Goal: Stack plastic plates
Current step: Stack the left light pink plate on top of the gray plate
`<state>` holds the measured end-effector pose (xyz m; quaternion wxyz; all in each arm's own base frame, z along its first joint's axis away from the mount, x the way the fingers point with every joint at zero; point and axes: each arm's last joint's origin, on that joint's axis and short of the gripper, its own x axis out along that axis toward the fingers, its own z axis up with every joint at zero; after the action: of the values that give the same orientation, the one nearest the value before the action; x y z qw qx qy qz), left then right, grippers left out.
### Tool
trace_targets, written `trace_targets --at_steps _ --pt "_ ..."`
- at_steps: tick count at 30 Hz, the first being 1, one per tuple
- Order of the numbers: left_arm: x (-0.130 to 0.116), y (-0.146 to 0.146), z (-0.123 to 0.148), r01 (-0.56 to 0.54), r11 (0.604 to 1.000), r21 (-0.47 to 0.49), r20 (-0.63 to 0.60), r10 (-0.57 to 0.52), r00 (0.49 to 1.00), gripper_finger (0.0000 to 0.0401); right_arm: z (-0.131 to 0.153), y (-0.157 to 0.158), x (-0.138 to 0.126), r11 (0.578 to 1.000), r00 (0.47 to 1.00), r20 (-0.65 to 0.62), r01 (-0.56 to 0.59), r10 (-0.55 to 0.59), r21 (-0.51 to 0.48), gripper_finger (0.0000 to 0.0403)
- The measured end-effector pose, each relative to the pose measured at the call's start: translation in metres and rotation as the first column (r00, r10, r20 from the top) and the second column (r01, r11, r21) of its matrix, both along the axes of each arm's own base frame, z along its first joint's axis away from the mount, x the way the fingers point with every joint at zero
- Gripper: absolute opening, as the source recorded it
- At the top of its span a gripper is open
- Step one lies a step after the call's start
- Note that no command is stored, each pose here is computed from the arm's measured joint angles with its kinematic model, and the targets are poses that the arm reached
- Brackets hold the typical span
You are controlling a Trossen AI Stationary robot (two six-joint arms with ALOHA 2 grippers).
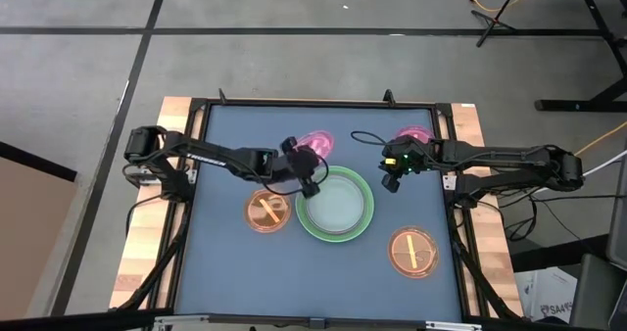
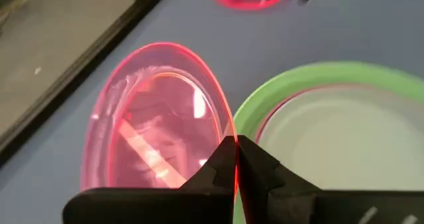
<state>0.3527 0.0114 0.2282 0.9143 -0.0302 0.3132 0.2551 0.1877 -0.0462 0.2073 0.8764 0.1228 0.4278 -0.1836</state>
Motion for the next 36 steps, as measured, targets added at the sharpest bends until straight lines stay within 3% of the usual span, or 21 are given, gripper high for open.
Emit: trace_targets --at_steps 8,19,28,36 --pt "0.008 -0.027 0.018 0.086 0.996 0.014 0.055 -0.087 0.995 0.0000 0.000 0.000 0.000 1.000 1.000 0.000 0.000 0.000 0.000 0.0056" --pt "0.014 -0.072 0.020 0.205 0.979 0.006 0.158 -0.203 0.966 0.0000 0.000 0.000 0.000 1.000 1.000 0.000 0.000 0.000 0.000 0.0056" --pt "0.020 -0.097 0.003 0.278 0.960 0.003 0.156 -0.276 0.949 0.0000 0.000 0.000 0.000 1.000 1.000 0.001 0.000 0.000 0.000 0.0056" --pt "0.031 -0.103 -0.023 0.296 0.955 -0.006 0.124 -0.293 0.948 0.0000 0.000 0.000 0.000 1.000 1.000 -0.001 0.000 0.000 0.001 0.0056"
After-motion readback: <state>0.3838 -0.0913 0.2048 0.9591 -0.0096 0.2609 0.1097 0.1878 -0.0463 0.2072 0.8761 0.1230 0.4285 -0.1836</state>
